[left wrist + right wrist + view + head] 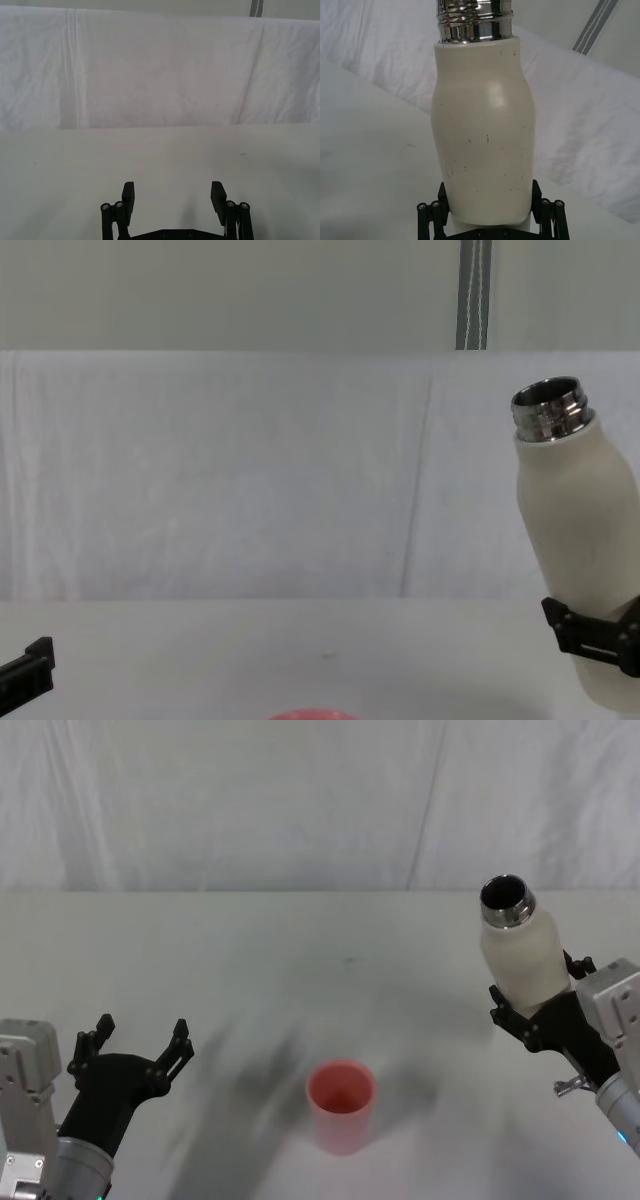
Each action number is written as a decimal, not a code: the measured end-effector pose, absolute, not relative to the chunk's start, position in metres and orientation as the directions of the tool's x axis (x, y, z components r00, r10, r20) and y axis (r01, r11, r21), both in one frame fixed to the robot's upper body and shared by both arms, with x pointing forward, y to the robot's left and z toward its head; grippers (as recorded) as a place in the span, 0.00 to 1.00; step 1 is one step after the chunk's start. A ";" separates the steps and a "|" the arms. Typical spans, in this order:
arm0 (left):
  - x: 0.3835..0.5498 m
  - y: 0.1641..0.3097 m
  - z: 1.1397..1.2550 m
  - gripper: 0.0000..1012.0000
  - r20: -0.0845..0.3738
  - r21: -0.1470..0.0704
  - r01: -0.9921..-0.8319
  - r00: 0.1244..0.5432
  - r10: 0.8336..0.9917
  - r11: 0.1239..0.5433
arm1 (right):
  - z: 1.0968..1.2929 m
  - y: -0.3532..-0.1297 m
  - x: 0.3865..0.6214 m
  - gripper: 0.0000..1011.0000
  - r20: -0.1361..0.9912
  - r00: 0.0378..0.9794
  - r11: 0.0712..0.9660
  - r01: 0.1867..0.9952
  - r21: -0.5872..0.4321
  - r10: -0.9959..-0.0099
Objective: Grasp the thermos with one hand and pour water into the cup lid.
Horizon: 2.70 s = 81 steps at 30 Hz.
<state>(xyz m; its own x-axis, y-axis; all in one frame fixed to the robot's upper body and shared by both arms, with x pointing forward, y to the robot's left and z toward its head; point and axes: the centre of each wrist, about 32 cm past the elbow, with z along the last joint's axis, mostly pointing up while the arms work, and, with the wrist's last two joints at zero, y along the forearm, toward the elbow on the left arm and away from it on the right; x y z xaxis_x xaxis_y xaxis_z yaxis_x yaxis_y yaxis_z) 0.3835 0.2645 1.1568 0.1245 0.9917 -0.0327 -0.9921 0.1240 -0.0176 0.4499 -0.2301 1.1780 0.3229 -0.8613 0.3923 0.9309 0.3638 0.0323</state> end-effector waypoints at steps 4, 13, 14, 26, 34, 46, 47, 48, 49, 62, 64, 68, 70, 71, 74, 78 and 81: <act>0.384 0.265 1.157 0.99 -0.033 -0.018 -0.992 0.125 0.992 0.124 | 1.178 -0.230 0.448 0.94 0.417 0.321 0.367 0.930 0.034 -0.850; 0.384 0.265 1.157 0.99 -0.033 -0.018 -0.992 0.125 0.992 0.124 | 1.176 -0.225 0.445 0.94 0.509 0.307 0.376 0.926 0.036 -0.804; 0.384 0.265 1.157 0.99 -0.033 -0.018 -0.992 0.125 0.992 0.124 | 1.175 -0.224 0.444 0.94 0.527 0.303 0.377 0.925 0.037 -0.794; 0.384 0.265 1.157 0.99 -0.033 -0.018 -0.992 0.124 0.992 0.124 | 1.168 -0.216 0.444 0.94 0.648 0.281 0.392 0.919 0.030 -0.708; 0.384 0.265 1.157 0.99 -0.033 -0.018 -0.992 0.125 0.992 0.124 | 1.164 -0.212 0.444 0.94 0.721 0.257 0.399 0.916 0.030 -0.643; 0.384 0.265 1.157 0.99 -0.033 -0.018 -0.992 0.125 0.992 0.124 | 1.160 -0.211 0.443 0.94 0.778 0.215 0.396 0.917 0.047 -0.590; 0.383 0.265 1.157 0.99 -0.033 -0.018 -0.992 0.125 0.992 0.124 | 1.159 -0.211 0.443 0.94 0.780 0.213 0.396 0.917 0.048 -0.589; 0.384 0.265 1.157 0.99 -0.033 -0.018 -0.992 0.125 0.992 0.124 | 1.159 -0.211 0.443 0.94 0.782 0.211 0.395 0.917 0.049 -0.586; 0.384 0.265 1.157 0.99 -0.033 -0.018 -0.992 0.125 0.992 0.124 | 1.159 -0.211 0.443 0.94 0.786 0.209 0.395 0.917 0.049 -0.582; 0.384 0.265 1.157 0.99 -0.033 -0.018 -0.992 0.125 0.992 0.124 | 1.155 -0.210 0.442 0.94 0.840 0.175 0.403 0.913 0.057 -0.514; 0.384 0.265 1.157 0.99 -0.033 -0.018 -0.992 0.125 0.992 0.124 | 1.154 -0.209 0.443 0.94 0.849 0.170 0.406 0.912 0.056 -0.500; 0.384 0.265 1.157 0.99 -0.033 -0.018 -0.992 0.125 0.992 0.124 | 1.153 -0.209 0.443 0.94 0.861 0.164 0.407 0.912 0.054 -0.482; 0.384 0.265 1.157 0.99 -0.033 -0.018 -0.992 0.124 0.992 0.124 | 1.152 -0.208 0.443 0.94 0.865 0.163 0.407 0.912 0.052 -0.475; 0.384 0.265 1.157 0.99 -0.033 -0.018 -0.992 0.124 0.992 0.124 | 1.152 -0.208 0.444 0.94 0.868 0.160 0.407 0.912 0.052 -0.470; 0.384 0.265 1.157 0.99 -0.033 -0.018 -0.992 0.125 0.992 0.124 | 1.150 -0.208 0.444 0.94 0.874 0.158 0.406 0.913 0.049 -0.460; 0.384 0.265 1.157 0.99 -0.033 -0.018 -0.992 0.124 0.992 0.124 | 1.150 -0.208 0.444 0.94 0.877 0.154 0.405 0.913 0.050 -0.455; 0.384 0.265 1.157 0.99 -0.033 -0.018 -0.992 0.125 0.992 0.124 | 1.149 -0.207 0.445 0.94 0.884 0.147 0.405 0.913 0.052 -0.444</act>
